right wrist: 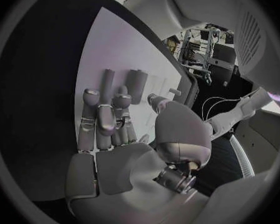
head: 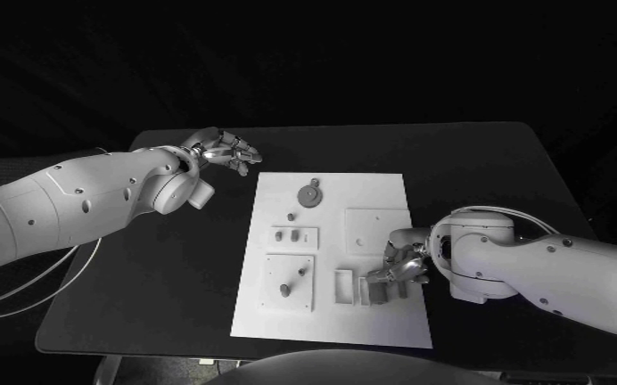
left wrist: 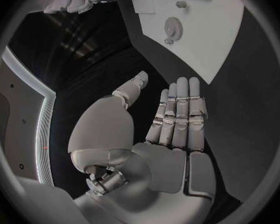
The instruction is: Assemble the parts on the task board
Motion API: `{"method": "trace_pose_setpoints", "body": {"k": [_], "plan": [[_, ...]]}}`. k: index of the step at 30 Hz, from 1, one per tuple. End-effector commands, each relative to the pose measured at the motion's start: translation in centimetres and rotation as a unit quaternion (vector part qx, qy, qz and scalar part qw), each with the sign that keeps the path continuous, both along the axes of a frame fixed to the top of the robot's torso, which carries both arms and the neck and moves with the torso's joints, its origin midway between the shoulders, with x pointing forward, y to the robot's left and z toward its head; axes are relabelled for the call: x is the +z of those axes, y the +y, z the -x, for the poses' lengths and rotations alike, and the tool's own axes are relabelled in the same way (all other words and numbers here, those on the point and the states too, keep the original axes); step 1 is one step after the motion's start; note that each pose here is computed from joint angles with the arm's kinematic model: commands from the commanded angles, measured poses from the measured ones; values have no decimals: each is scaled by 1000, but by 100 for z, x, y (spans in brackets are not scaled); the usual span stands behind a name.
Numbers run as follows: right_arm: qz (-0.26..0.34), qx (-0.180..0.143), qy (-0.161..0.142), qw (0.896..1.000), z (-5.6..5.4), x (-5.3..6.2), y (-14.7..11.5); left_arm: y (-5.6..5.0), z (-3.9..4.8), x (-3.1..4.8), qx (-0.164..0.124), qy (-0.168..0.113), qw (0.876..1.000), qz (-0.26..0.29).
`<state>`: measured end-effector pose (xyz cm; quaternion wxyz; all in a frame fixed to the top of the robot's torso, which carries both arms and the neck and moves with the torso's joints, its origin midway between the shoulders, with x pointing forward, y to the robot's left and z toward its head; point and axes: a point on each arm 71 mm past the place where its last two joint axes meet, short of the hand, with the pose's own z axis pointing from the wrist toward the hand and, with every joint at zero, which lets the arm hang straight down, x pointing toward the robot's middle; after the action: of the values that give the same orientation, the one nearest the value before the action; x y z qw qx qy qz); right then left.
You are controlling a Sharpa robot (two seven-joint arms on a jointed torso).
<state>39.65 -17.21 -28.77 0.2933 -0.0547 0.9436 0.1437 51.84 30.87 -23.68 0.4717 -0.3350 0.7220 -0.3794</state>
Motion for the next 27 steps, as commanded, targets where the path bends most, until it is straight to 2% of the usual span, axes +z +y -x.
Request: {"method": "trace_pose_setpoints", "body": {"k": [1,5,8,16,23,27], "plan": [[6,5,1,1000,25,-42,29,-26,2,5,-7,1,1000,4],[23,22,-10,999,47,-88,44,-24,2,4,-7,2,1000,3],[45,52,-55,996,46,-96,76,-21,4,4,-7,2,1000,3],[41,55,-53,996,54,-109,121,-20,6,1,-8,3,1000,2],[31,42,-51,997,45,-110,121,-24,7,0,-9,4,1000,2],[17,25,-37,999,52,-117,111,-20,7,-1,-8,4,1000,1]]}}
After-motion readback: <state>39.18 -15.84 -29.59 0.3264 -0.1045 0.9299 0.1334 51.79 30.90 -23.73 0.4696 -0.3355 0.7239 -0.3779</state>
